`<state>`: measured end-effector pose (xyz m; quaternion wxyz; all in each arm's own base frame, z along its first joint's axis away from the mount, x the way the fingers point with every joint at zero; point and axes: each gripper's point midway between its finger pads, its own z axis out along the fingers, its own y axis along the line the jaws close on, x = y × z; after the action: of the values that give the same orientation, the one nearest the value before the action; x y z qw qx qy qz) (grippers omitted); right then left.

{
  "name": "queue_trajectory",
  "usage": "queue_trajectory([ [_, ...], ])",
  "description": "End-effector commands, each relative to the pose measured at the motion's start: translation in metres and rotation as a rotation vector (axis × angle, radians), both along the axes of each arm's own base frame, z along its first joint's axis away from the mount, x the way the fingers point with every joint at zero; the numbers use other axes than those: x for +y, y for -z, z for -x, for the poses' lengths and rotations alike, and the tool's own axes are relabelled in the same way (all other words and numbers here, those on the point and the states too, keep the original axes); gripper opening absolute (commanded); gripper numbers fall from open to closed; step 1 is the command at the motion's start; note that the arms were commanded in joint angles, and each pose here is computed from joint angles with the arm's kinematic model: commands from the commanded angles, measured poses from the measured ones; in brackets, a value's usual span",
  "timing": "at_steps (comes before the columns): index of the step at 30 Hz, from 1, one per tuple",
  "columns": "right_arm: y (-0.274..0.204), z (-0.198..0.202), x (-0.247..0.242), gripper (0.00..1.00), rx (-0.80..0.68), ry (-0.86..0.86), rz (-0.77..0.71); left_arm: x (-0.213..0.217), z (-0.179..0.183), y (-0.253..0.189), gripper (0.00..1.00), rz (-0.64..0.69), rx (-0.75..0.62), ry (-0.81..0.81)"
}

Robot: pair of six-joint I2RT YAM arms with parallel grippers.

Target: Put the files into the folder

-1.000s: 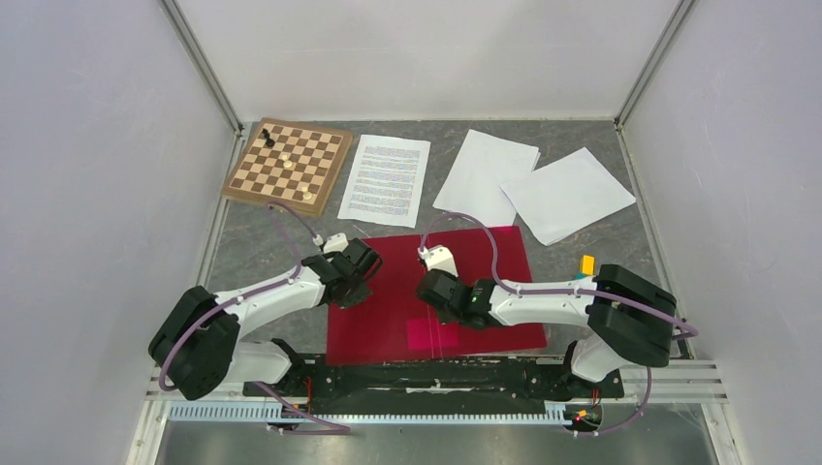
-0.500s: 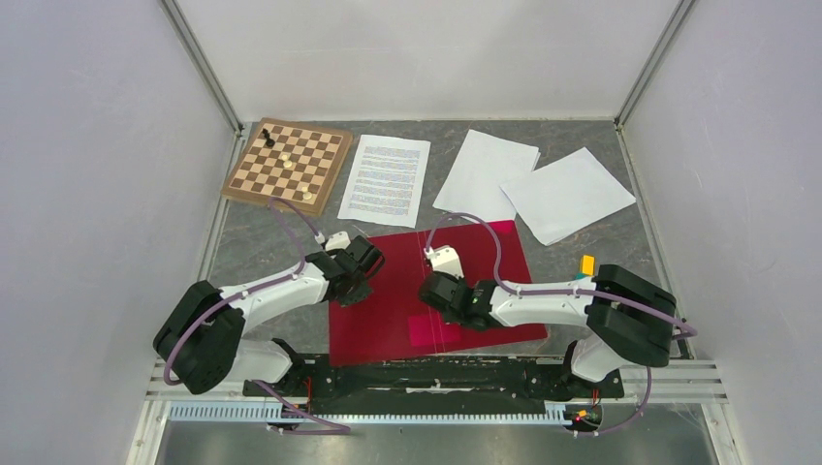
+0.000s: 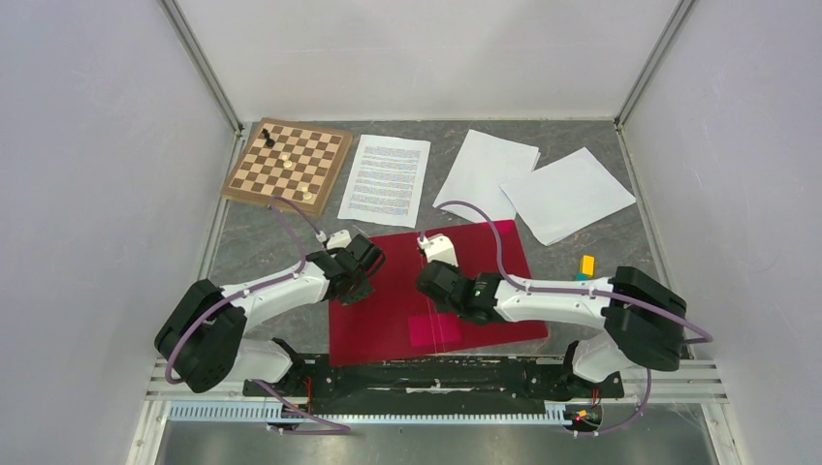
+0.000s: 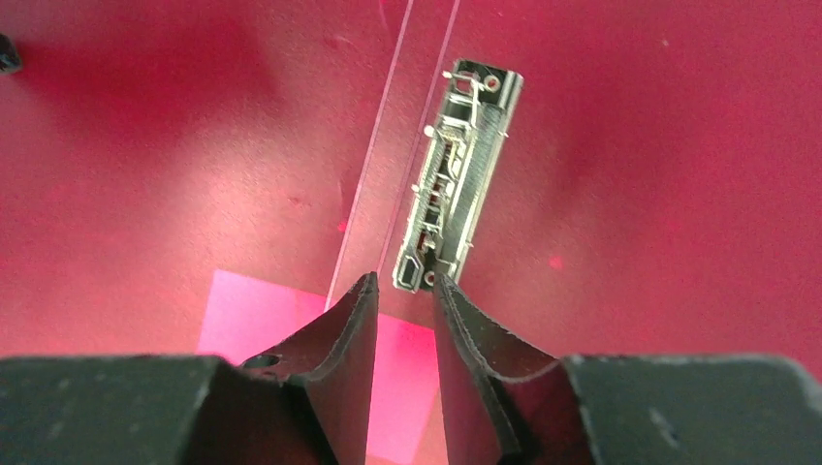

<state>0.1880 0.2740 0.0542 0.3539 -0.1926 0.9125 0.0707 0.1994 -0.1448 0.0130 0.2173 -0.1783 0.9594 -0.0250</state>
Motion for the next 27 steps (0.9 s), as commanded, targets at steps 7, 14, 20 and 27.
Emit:
queue_trajectory([
  [7,0.011,-0.011,0.012,0.24,-0.010,-0.011,0.067,0.013,0.022,0.021,0.02,-0.056,0.096,0.038],
  [14,0.020,-0.007,0.012,0.21,0.019,-0.027,0.077,0.011,0.020,0.019,0.02,-0.051,0.090,0.042],
  [20,0.028,-0.003,0.005,0.16,0.032,-0.017,0.093,0.007,0.017,0.016,0.02,-0.043,0.084,0.063],
  [27,0.044,0.007,-0.011,0.10,0.074,0.001,0.125,-0.031,0.009,-0.009,0.27,0.098,0.055,0.184],
])
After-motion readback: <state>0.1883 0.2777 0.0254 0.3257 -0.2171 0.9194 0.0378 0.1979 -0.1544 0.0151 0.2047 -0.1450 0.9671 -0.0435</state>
